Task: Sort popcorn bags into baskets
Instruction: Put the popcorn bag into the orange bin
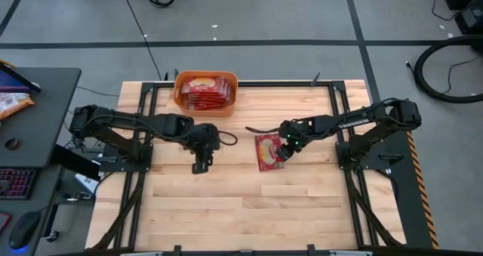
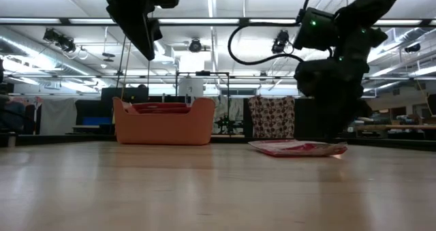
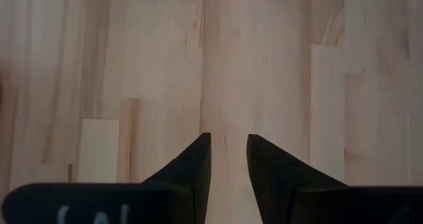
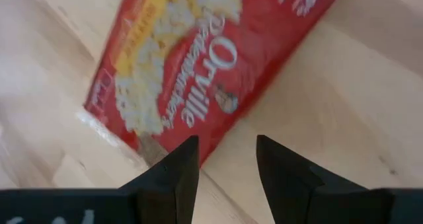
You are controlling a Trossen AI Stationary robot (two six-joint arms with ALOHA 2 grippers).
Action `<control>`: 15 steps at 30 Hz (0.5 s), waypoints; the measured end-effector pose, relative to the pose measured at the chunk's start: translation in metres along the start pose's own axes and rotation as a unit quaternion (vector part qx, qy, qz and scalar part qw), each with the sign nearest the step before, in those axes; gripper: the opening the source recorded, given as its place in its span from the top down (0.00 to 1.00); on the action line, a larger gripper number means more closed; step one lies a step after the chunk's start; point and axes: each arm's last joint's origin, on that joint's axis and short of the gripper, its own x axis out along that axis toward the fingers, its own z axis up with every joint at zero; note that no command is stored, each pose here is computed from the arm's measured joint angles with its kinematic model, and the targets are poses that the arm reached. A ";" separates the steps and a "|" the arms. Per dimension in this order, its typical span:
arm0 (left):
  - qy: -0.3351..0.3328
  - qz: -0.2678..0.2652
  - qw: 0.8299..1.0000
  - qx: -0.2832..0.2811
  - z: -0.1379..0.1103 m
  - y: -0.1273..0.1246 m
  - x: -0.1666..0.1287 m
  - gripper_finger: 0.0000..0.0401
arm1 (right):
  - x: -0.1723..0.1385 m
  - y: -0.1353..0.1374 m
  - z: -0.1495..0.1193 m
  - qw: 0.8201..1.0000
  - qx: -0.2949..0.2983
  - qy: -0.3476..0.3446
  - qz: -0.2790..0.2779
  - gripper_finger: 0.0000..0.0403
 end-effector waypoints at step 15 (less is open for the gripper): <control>0.032 0.004 0.999 -0.002 -0.006 0.001 0.000 0.74 | 0.024 -0.005 0.016 0.999 0.039 -0.027 -0.009 0.61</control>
